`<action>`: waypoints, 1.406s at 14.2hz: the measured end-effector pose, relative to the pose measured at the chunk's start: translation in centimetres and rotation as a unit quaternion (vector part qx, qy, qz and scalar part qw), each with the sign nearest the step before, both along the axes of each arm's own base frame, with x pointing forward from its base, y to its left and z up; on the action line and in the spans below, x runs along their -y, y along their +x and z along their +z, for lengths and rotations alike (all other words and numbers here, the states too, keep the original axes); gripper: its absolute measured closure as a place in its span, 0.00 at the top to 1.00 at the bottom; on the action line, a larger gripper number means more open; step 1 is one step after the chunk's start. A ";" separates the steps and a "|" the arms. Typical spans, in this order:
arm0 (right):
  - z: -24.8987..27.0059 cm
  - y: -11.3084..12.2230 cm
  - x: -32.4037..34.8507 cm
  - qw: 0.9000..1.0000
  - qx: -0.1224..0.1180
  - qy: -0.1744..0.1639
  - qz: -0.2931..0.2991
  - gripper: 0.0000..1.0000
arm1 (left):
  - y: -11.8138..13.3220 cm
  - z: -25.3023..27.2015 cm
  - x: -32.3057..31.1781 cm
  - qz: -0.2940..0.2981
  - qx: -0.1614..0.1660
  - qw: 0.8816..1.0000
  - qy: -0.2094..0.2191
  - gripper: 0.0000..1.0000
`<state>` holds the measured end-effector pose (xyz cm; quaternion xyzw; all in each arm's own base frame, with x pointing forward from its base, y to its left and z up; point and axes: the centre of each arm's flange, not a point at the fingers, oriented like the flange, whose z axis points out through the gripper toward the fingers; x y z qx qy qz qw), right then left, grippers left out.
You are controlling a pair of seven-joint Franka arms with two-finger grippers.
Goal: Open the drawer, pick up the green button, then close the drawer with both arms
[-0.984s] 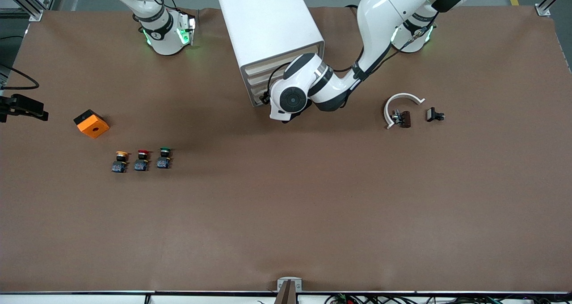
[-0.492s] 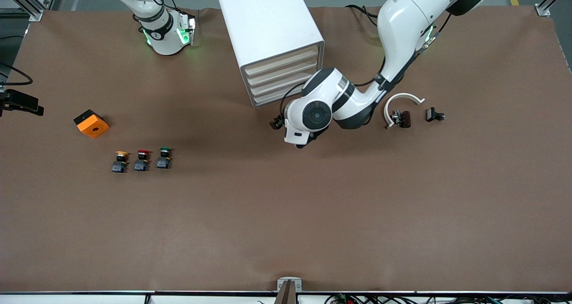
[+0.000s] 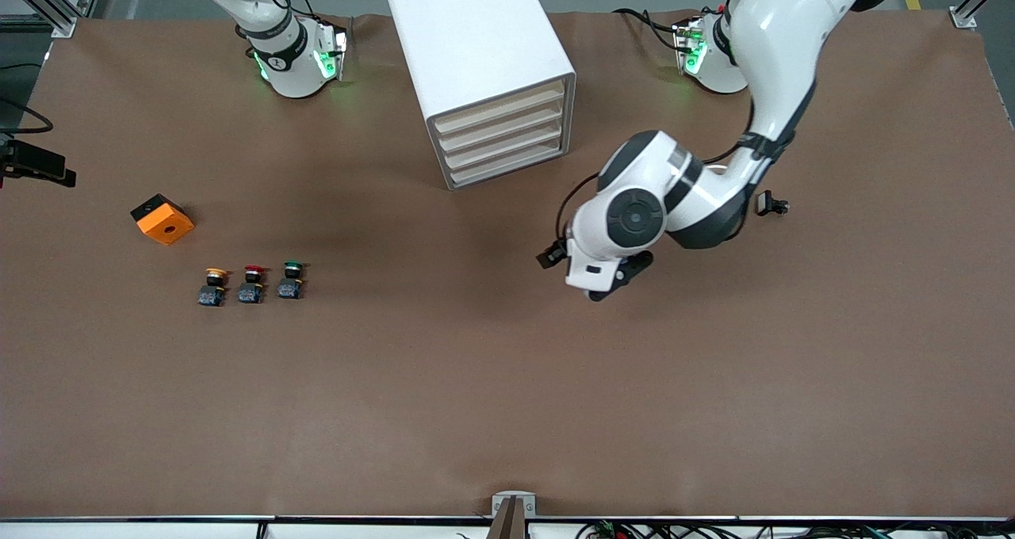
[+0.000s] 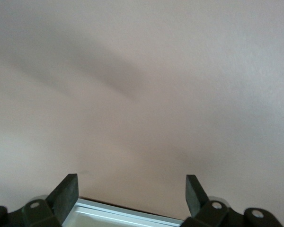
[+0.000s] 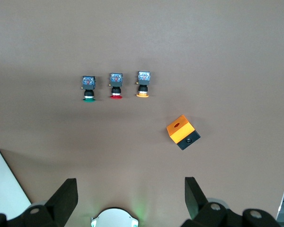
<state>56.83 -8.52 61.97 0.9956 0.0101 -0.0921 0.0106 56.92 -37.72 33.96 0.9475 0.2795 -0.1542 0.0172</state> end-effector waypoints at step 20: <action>4.6 -4.1 -2.5 0.998 0.051 0.023 0.024 1.00 | -2.4 17.4 -28.2 -0.284 0.001 0.959 -0.010 1.00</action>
